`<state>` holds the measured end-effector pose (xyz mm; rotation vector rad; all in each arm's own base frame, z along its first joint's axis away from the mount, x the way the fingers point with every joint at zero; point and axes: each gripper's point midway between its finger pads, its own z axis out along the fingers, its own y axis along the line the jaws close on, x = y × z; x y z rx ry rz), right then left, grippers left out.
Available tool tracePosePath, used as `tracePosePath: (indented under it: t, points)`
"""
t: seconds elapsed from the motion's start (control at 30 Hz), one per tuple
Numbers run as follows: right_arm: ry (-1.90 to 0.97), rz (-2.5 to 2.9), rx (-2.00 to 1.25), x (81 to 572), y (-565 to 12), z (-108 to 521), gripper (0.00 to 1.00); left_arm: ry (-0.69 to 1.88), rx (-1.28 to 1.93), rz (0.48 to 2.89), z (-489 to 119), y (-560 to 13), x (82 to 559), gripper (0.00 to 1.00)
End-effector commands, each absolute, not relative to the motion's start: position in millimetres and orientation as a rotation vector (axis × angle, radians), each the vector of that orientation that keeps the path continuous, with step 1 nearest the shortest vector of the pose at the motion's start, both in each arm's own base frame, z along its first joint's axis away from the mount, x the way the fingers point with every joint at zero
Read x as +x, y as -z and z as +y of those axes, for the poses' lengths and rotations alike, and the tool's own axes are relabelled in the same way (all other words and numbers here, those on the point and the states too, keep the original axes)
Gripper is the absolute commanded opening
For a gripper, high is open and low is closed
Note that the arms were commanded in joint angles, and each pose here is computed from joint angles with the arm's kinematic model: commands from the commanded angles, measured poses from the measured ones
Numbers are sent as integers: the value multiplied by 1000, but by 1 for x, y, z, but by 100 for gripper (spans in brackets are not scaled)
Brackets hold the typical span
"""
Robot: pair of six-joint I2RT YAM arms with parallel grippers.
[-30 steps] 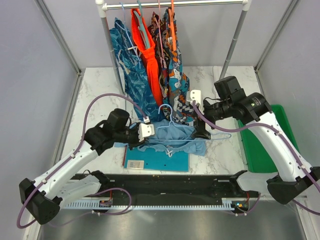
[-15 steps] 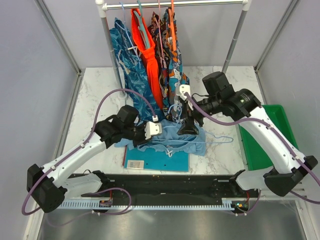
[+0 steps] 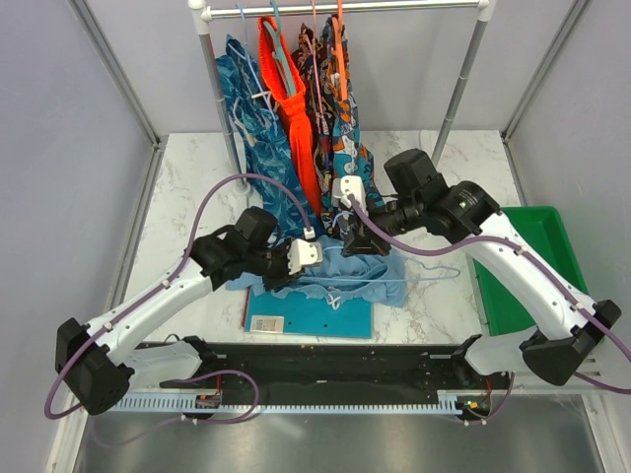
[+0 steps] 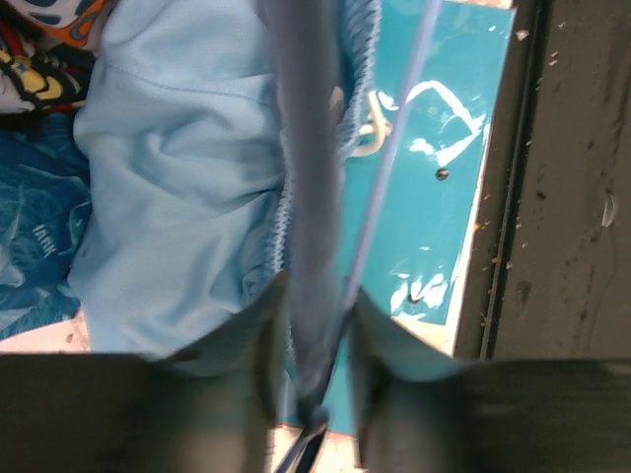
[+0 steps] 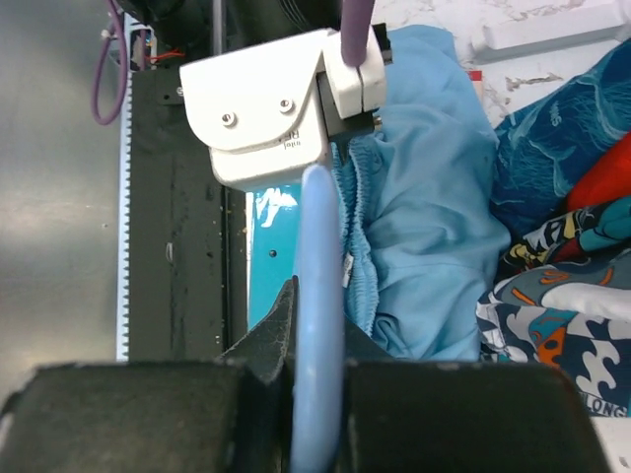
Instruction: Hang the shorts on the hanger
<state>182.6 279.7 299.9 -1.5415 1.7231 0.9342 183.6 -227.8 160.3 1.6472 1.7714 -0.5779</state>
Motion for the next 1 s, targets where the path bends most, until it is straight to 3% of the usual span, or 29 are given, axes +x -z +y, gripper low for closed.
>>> tracePosePath:
  t: [0.0,0.03,0.07,0.13,0.23,0.4,0.6,0.97]
  points:
    - [-784,1613,-1562,194,-303,271,0,710,1568,1777,-234,-186,168,52]
    - [-787,1626,-1575,191,-299,268,0,733,1525,1772,-235,-195,169,67]
    - [-778,1632,-1577,189,-298,265,0,736,1470,1754,-231,-208,173,74]
    - [-772,1638,-1602,183,-295,258,0,755,1395,1719,-229,-226,180,81]
    - [-771,1617,-1625,172,-301,251,0,718,1282,1745,-209,-234,194,80]
    - [-716,1623,-1683,160,-285,232,0,609,1316,1844,-177,-192,196,76]
    - [-678,1627,-1694,169,-274,234,0,542,1299,1979,-166,-157,205,64]
    - [-633,1596,-1812,176,-253,248,0,530,1253,2125,-164,-115,208,58]
